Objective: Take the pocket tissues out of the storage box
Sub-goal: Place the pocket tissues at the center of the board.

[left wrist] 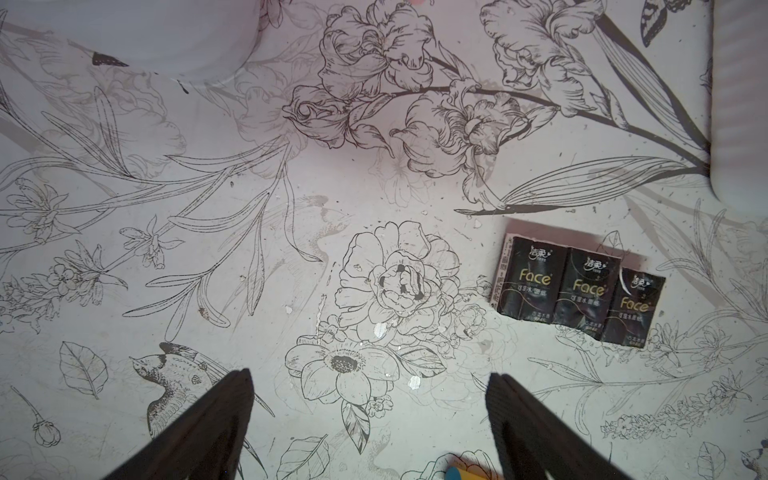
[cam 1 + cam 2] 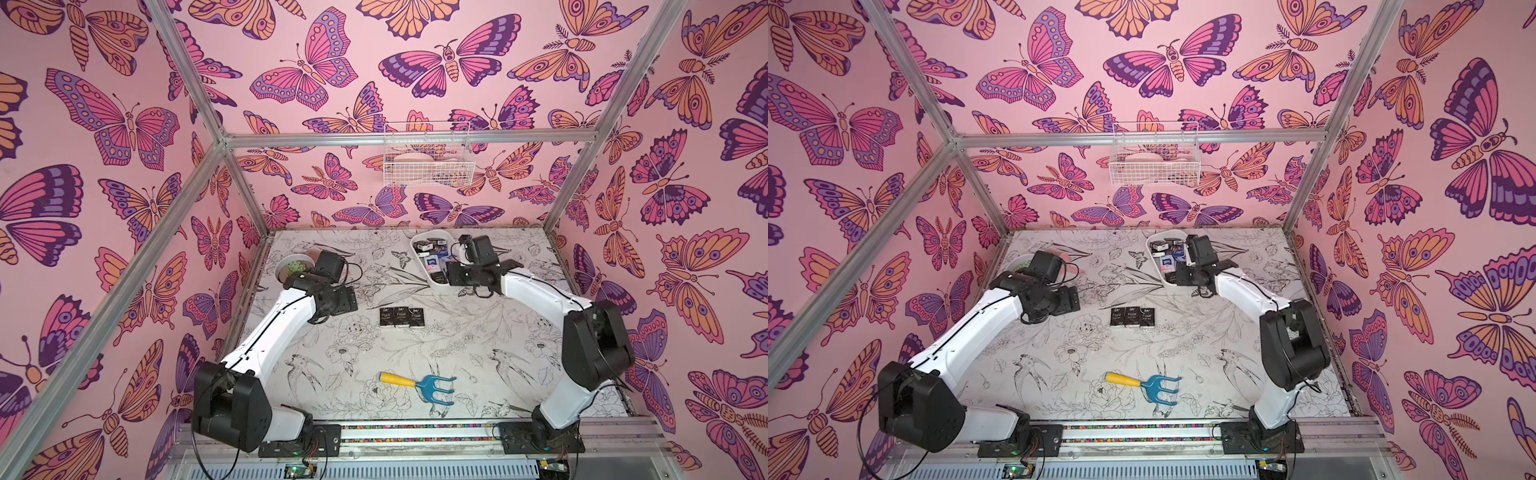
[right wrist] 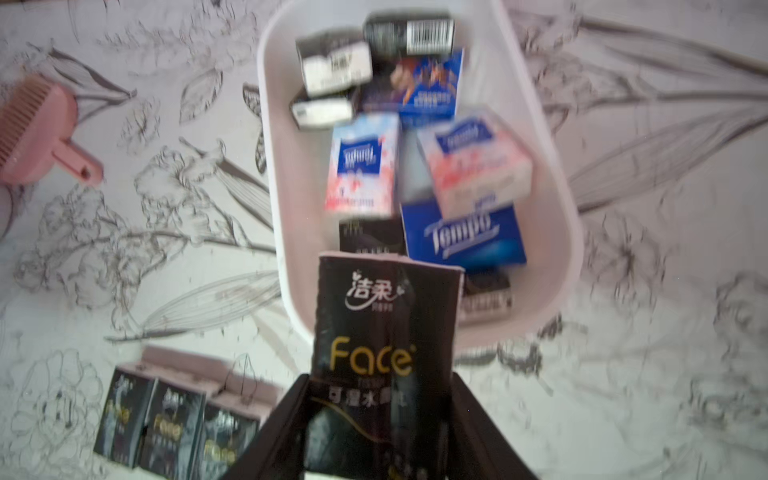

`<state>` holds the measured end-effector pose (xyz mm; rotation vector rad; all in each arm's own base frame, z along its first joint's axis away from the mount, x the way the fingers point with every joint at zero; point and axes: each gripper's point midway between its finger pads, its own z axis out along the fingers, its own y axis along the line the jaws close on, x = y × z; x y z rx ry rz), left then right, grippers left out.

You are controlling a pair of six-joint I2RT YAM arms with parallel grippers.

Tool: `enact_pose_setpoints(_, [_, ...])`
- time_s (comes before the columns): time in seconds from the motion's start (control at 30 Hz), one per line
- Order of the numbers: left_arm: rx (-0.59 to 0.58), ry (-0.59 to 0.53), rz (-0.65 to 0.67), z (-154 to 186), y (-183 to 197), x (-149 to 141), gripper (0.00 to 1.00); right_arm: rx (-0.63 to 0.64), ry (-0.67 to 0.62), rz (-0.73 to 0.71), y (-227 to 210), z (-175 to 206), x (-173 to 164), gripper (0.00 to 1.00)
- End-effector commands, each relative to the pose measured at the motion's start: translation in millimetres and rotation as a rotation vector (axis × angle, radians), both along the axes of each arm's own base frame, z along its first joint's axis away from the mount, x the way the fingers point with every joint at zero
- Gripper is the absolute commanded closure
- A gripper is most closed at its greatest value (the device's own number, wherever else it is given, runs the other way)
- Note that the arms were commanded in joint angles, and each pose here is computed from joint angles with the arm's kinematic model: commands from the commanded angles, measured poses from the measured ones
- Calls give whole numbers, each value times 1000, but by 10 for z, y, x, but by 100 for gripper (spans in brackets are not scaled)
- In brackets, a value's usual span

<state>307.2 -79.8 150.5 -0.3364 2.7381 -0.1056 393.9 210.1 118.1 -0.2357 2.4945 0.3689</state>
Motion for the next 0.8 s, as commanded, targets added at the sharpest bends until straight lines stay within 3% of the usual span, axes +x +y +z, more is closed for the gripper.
enact_pose_setpoints(0.0, [-17,-27,-3,91,-30,31,6,14,110,10,88,-250,-530,49])
enact_pose_setpoints(0.2, [-27,-44,-15,166,-94,91,6,39,182,1,147,-612,-1080,48])
enact_pose_setpoints(0.4, [-31,-49,-23,190,-154,114,6,43,231,0,260,-880,-1115,46])
enact_pose_setpoints(0.57, [-23,-57,-26,202,-151,92,6,63,242,-1,304,-813,-1133,37])
enact_pose_setpoints(0.77, [-26,-57,-28,206,-162,86,6,51,215,-21,188,-665,-1183,36])
